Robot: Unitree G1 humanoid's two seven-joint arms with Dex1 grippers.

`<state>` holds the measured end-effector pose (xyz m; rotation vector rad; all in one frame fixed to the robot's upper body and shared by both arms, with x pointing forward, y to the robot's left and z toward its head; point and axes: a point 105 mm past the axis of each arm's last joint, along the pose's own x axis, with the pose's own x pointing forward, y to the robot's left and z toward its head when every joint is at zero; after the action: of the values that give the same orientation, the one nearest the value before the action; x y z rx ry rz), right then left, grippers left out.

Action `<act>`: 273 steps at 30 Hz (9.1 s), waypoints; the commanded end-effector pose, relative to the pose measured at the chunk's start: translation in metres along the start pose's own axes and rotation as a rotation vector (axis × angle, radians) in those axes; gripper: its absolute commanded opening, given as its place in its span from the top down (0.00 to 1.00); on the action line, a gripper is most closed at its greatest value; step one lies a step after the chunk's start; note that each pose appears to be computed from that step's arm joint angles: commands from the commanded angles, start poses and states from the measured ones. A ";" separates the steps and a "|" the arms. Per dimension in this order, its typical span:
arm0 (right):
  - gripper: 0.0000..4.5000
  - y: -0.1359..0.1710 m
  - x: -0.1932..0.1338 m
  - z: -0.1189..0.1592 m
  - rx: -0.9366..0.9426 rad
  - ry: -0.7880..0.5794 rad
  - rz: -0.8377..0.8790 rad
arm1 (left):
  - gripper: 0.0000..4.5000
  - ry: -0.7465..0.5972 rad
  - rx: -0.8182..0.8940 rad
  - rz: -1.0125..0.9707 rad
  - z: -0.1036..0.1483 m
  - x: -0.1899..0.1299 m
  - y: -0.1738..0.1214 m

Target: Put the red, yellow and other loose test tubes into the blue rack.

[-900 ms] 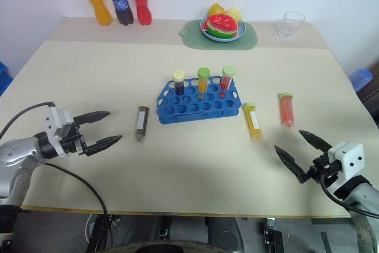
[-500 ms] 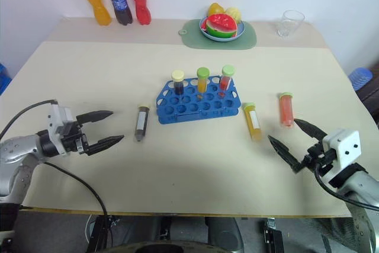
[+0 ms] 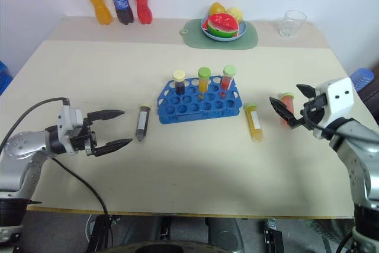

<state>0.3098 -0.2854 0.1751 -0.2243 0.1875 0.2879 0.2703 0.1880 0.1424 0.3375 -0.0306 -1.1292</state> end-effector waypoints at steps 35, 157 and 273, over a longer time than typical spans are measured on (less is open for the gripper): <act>0.83 -0.037 0.070 0.005 0.055 0.471 0.193 | 0.00 -0.072 0.015 -0.059 0.024 0.016 -0.022; 0.53 0.064 0.069 -0.035 0.024 0.616 0.247 | 0.00 -0.155 -0.043 0.022 0.031 0.031 -0.025; 0.01 0.135 -0.002 0.008 -0.357 -0.315 0.735 | 0.00 0.605 -1.112 0.676 -0.030 0.062 0.046</act>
<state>0.2725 -0.1590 0.1453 -0.4406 -0.0682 1.0670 0.3448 0.1582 0.1277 -0.3485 0.8586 -0.2511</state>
